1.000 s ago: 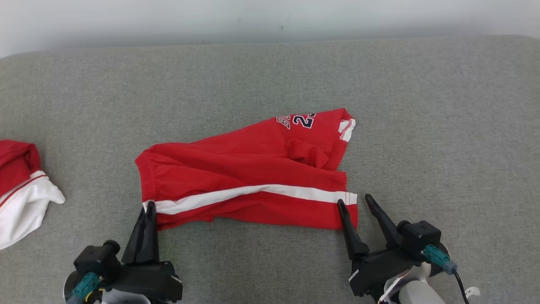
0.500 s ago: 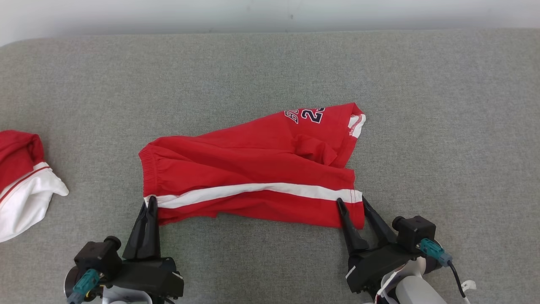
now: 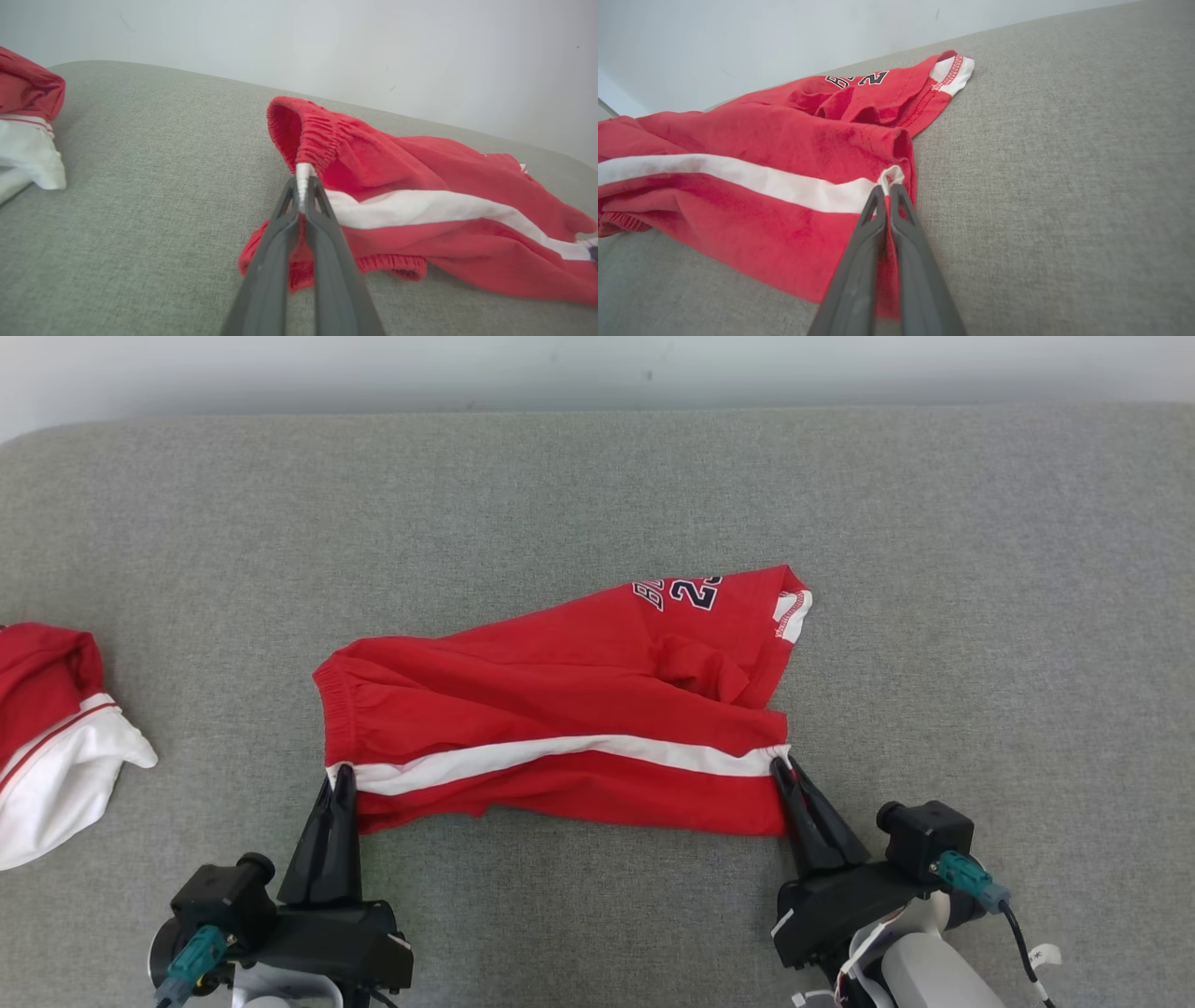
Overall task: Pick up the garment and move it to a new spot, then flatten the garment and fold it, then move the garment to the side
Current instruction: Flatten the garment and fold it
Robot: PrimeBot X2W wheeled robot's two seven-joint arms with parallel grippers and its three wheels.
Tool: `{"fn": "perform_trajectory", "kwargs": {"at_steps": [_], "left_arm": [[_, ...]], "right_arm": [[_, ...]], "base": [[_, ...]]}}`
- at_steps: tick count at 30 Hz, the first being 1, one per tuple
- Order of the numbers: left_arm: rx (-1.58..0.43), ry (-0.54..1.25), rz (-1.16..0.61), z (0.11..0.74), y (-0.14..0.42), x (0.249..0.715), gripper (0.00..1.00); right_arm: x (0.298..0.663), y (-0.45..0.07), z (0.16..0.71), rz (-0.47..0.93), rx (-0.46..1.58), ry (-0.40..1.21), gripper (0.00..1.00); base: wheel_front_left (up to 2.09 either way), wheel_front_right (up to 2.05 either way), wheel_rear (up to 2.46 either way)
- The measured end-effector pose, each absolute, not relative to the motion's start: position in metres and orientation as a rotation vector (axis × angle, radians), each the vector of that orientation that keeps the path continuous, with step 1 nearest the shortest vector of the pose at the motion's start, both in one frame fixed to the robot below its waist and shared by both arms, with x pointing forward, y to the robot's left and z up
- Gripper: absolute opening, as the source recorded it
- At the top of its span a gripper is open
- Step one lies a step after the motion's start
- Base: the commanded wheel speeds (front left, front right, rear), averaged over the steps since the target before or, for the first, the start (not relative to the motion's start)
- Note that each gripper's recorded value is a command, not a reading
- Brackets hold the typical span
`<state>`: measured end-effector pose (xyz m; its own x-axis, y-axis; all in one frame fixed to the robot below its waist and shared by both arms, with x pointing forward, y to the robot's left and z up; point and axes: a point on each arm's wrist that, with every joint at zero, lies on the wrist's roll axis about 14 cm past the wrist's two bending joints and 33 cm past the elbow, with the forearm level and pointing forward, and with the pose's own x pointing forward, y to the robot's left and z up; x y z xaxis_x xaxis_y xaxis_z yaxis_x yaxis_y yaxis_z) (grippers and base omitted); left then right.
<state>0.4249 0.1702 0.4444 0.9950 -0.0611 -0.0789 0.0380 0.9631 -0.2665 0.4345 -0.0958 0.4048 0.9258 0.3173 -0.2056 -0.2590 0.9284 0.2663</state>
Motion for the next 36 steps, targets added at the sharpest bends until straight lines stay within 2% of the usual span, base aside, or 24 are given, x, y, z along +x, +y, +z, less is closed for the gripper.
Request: {"fn": "perform_trajectory", "kwargs": {"at_steps": [6,11,17,29,36], "left_arm": [[-0.263,0.034,-0.046,0.462,0.174,0.428,0.00],[-0.240,-0.069,-0.058,0.497,0.176,0.431,0.00],[-0.198,-0.204,-0.098,0.544,0.169,0.427,0.00],[-0.028,-0.569,-0.152,0.676,0.184,0.402,0.00],[0.057,-0.752,-0.189,0.744,0.182,0.388,0.00]], "right_arm": [[0.446,-0.101,0.427,0.285,0.229,0.174,0.00],[0.456,-0.112,0.472,0.264,0.198,0.029,0.00],[0.451,-0.120,0.529,0.242,0.187,-0.141,0.00],[0.418,-0.135,0.687,0.227,0.165,-0.593,0.00],[0.396,-0.140,0.756,0.232,0.140,-0.785,0.00]], "base": [[0.00,0.00,0.00],[0.00,0.00,0.00],[0.00,0.00,0.00],[0.00,0.00,0.00],[0.00,0.00,0.00]]}}
